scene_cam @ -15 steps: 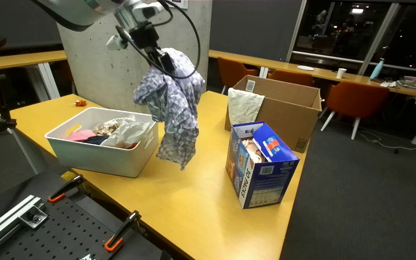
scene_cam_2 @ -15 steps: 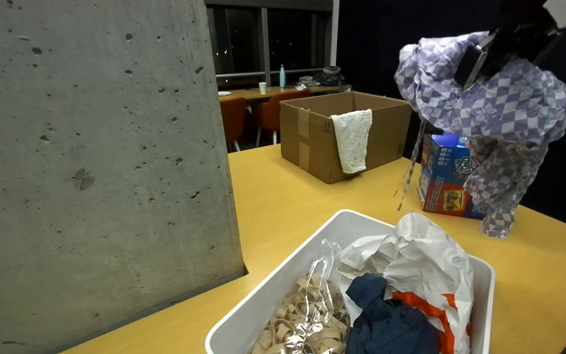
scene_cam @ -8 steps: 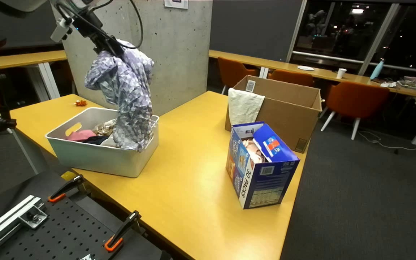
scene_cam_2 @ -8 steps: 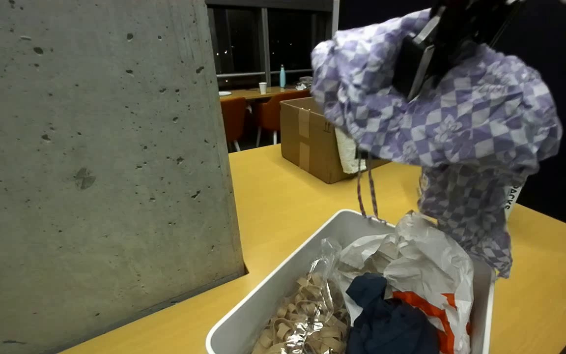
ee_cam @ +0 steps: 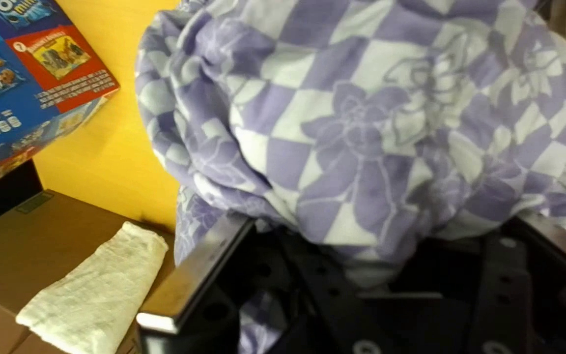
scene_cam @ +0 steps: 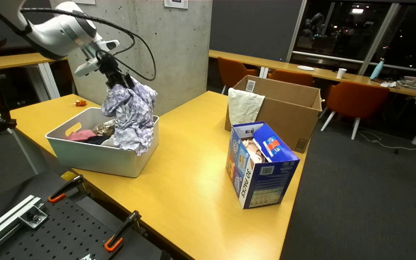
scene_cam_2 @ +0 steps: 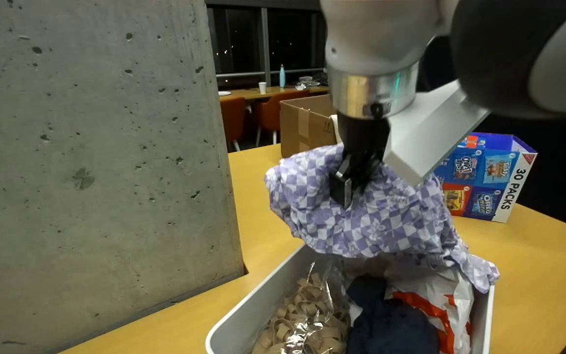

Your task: Put the cloth in the basket

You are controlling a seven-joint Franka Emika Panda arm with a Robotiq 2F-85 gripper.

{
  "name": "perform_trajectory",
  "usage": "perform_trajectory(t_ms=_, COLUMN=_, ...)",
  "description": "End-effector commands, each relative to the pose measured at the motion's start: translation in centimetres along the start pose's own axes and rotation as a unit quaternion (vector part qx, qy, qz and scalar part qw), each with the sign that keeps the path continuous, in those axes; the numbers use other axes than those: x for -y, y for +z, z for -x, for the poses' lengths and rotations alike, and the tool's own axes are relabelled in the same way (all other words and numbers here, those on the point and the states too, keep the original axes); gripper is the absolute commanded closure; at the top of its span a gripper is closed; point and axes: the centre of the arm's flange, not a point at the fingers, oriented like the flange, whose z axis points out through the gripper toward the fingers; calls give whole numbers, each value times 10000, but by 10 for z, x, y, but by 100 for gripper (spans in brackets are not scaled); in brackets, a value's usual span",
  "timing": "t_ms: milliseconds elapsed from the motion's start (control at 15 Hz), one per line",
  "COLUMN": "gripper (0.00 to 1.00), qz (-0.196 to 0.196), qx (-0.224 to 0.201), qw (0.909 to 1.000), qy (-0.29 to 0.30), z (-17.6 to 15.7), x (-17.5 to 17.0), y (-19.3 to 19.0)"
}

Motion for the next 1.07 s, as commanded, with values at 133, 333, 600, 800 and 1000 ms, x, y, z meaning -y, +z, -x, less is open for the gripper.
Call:
perform_trajectory(t_ms=133, gripper=100, qz=-192, qx=694, qw=9957, qy=-575, z=-16, x=56, y=78)
perform_trajectory(t_ms=333, gripper=100, qz=-287, qx=999, qw=9918, qy=-749, z=9, x=87, y=100)
perform_trajectory(t_ms=600, gripper=67, qz=-274, qx=1020, qw=9918, qy=-720, z=30, x=103, y=101)
perform_trajectory(t_ms=800, gripper=46, qz=5, qx=879, qw=9955, qy=-358, z=59, x=111, y=78)
perform_trajectory(t_ms=1000, gripper=24, qz=263, qx=639, qw=9975, qy=153, z=76, x=102, y=49)
